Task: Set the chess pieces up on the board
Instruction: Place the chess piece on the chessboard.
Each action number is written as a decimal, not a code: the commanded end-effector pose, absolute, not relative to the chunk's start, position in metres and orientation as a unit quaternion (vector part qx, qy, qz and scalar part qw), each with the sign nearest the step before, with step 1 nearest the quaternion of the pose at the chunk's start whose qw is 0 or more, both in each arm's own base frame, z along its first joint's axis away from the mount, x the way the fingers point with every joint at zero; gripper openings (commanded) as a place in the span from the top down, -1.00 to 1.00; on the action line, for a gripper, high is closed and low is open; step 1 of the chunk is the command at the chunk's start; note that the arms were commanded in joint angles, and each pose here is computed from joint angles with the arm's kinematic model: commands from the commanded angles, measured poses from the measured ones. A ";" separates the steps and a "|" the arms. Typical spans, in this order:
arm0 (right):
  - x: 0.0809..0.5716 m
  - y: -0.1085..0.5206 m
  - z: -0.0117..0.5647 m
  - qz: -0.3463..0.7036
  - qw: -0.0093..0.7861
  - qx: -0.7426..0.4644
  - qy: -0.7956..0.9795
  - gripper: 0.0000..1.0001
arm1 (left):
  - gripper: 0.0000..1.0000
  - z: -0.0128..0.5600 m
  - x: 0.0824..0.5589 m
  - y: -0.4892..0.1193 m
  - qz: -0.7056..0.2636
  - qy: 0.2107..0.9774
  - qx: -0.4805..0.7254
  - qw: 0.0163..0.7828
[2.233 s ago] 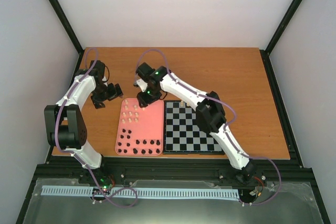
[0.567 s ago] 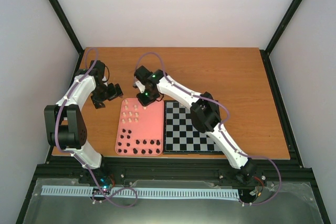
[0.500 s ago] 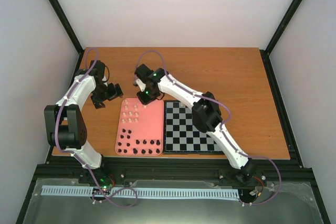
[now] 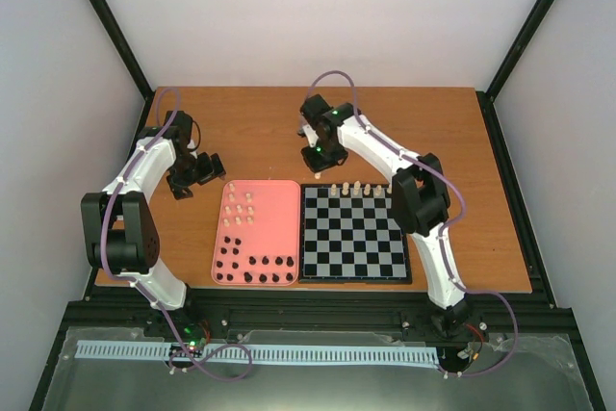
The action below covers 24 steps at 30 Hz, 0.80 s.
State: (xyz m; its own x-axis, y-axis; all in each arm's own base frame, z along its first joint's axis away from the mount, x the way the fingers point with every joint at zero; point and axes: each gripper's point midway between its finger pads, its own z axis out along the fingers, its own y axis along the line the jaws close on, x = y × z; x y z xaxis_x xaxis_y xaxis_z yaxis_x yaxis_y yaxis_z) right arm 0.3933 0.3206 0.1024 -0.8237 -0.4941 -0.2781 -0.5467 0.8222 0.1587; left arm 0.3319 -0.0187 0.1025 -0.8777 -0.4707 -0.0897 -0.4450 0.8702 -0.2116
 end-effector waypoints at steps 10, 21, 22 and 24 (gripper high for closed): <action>0.378 0.297 0.068 0.088 0.073 -0.275 0.955 0.77 | -0.99 0.104 0.337 -0.019 -0.092 0.966 -0.231 0.072; 0.378 0.297 0.064 0.088 0.075 -0.271 0.956 0.77 | -1.00 0.105 0.340 -0.020 -0.095 0.966 -0.231 0.073; 0.377 0.297 0.063 0.089 0.072 -0.271 0.956 0.77 | -1.00 0.104 0.340 -0.020 -0.094 0.966 -0.231 0.071; 0.375 0.298 0.063 0.091 0.068 -0.272 0.955 0.77 | -0.99 0.104 0.339 -0.020 -0.094 0.966 -0.231 0.071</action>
State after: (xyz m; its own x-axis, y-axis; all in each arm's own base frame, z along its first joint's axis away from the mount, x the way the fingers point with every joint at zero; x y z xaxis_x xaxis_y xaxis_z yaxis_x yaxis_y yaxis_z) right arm 0.3759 0.2947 0.0554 -0.8466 -0.5066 -0.1630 -0.5273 0.8400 0.1282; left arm 0.3317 -0.0187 0.0978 -0.8790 -0.4707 -0.0758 -0.4482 0.8701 -0.2049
